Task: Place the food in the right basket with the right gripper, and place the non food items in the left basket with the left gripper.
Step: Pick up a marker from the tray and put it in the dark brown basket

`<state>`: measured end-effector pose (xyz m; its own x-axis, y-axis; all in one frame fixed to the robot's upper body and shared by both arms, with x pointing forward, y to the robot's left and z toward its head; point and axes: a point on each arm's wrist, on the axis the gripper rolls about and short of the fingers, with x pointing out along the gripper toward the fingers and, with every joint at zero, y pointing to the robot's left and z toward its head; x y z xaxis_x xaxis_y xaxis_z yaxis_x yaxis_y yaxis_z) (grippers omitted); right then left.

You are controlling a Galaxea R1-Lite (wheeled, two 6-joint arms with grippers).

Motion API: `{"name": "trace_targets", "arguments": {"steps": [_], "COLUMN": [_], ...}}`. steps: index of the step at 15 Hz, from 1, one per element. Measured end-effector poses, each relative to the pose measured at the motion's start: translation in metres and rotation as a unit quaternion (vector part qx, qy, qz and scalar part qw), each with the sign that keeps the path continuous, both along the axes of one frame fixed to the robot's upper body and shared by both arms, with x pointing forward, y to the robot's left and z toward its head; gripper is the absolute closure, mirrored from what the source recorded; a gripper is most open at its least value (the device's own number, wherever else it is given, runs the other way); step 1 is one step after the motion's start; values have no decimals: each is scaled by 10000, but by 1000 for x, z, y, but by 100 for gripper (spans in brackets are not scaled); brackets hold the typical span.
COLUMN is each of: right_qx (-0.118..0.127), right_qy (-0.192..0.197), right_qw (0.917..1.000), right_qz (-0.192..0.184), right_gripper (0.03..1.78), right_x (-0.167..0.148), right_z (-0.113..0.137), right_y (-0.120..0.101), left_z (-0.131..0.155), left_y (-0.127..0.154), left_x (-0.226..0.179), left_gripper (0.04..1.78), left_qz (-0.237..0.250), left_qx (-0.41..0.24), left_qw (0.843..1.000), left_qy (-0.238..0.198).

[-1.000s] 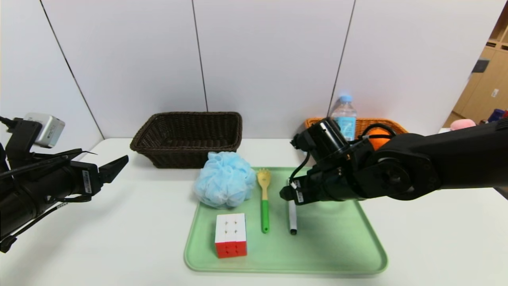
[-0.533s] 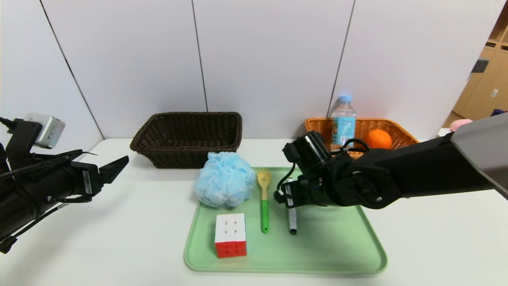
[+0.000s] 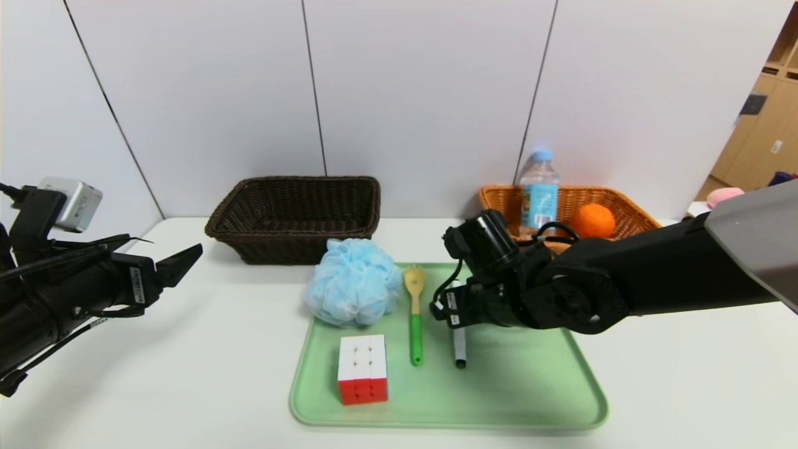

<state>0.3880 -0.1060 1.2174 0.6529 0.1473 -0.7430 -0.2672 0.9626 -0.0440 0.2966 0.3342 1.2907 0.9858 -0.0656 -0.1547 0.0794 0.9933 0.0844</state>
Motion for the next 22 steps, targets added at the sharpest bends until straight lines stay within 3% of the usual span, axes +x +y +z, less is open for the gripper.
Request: {"name": "trace_targets", "arguments": {"steps": [3,7,10,11,12,18,20,22], "right_qx": [-47,-33,-22,-15,-4,121,325,619], "right_qy": [51,40,44,38,36,-252,-677,-1486], "right_qw": [10000,10000,10000,10000,10000,9996,9970,9861], "right_qz": [53,81,84,90,91,89,176,417], "right_gripper": [12,73,102,125,167,164,164,164], "right_x": [-8,-14,-17,-18,-18,-23,-24,-23], "right_z": [-1,5,8,9,10,25,45,80], "right_y": [-3,-5,-7,-7,-8,-7,-6,-3], "left_z": [0,0,0,0,0,0,0,1], "left_y": [0,0,0,0,0,0,0,0], "left_x": [0,-1,-1,-1,-1,-1,-3,-5], "left_gripper": [13,13,13,13,13,13,13,13], "left_qz": [0,-4,-1,-1,-1,-2,-9,-24], "left_qx": [0,9,8,8,8,2,-1,5], "left_qw": [10000,10000,10000,10000,10000,10000,10000,10000], "left_qy": [-4,4,-1,-1,-3,-16,-20,-45]}}
